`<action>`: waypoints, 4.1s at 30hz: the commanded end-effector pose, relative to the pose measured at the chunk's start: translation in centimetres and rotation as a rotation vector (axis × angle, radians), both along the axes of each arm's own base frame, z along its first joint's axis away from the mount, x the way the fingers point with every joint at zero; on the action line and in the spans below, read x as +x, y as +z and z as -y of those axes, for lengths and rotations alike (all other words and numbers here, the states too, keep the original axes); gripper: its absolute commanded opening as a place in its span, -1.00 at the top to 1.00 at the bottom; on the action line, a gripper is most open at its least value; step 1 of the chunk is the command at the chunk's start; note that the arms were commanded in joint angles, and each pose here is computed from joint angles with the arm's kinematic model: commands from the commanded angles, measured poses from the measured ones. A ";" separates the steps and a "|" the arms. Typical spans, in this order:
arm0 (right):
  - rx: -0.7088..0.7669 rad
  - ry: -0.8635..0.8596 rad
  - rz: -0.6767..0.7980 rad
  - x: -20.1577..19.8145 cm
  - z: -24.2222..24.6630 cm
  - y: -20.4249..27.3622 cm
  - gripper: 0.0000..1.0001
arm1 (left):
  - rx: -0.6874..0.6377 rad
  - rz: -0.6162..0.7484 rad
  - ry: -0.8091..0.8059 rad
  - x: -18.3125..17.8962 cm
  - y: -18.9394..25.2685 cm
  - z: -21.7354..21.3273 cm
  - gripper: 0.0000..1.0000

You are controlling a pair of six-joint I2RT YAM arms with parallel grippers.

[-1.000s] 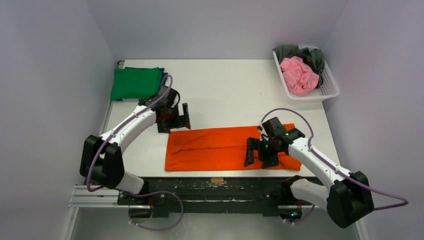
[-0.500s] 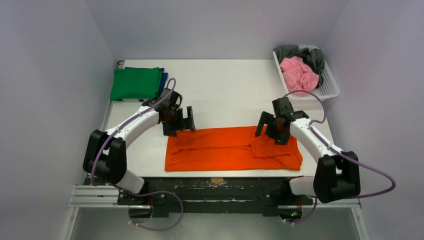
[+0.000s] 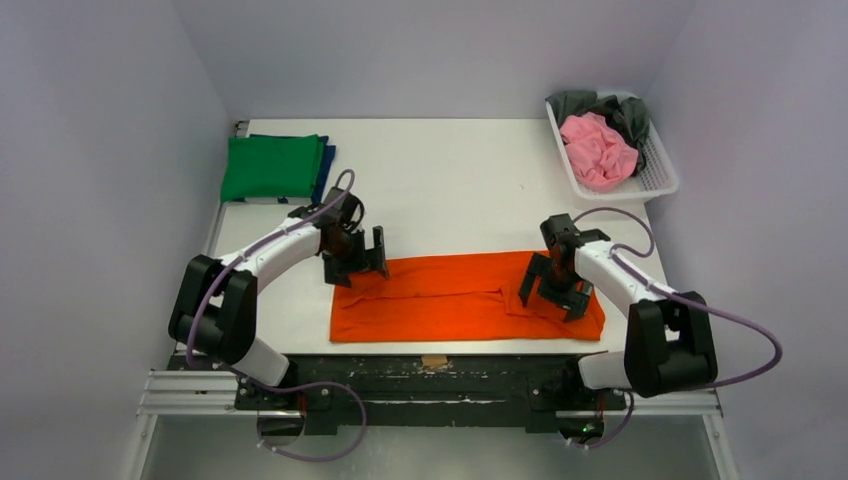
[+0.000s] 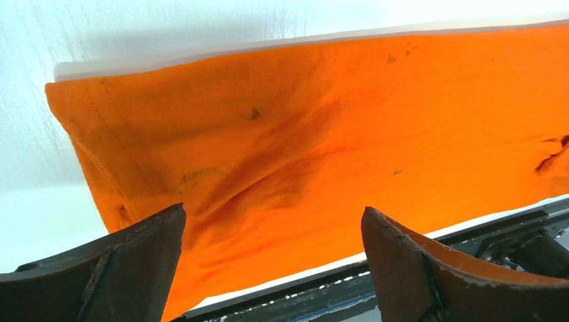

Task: Fold and stack the t-shirts
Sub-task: Fold the other side of the tshirt into a rectangle, then rotate the tshirt 90 degrees, then grab the bottom of the folded rectangular tshirt with both arms

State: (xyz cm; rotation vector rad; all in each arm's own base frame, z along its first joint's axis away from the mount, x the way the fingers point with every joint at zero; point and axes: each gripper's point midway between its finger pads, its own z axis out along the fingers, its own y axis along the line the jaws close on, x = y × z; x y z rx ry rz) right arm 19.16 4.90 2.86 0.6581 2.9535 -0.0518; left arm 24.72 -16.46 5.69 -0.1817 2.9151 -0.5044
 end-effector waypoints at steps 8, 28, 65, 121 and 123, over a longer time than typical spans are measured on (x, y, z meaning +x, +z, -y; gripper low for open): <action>0.041 -0.095 0.243 4.6 -0.7 5.1 -0.93 | -0.031 0.026 -0.044 1.3 0.9 1.0 -1.00; 0.363 0.042 0.332 22.6 -7.7 -2.9 -0.84 | -0.048 -0.106 -0.047 -1.4 -2.7 1.1 -1.00; 0.655 0.091 0.876 47.8 -23.3 2.2 -0.91 | -0.209 -0.214 -0.152 -5.6 -1.7 14.1 -1.00; 0.479 0.290 0.137 -4.4 -17.1 -2.3 -0.11 | -0.113 -0.117 -0.160 -5.1 -4.4 5.0 1.00; 0.470 0.280 0.169 -3.8 -17.0 -2.7 -0.02 | -0.118 -0.116 -0.170 -5.3 -4.5 5.1 1.00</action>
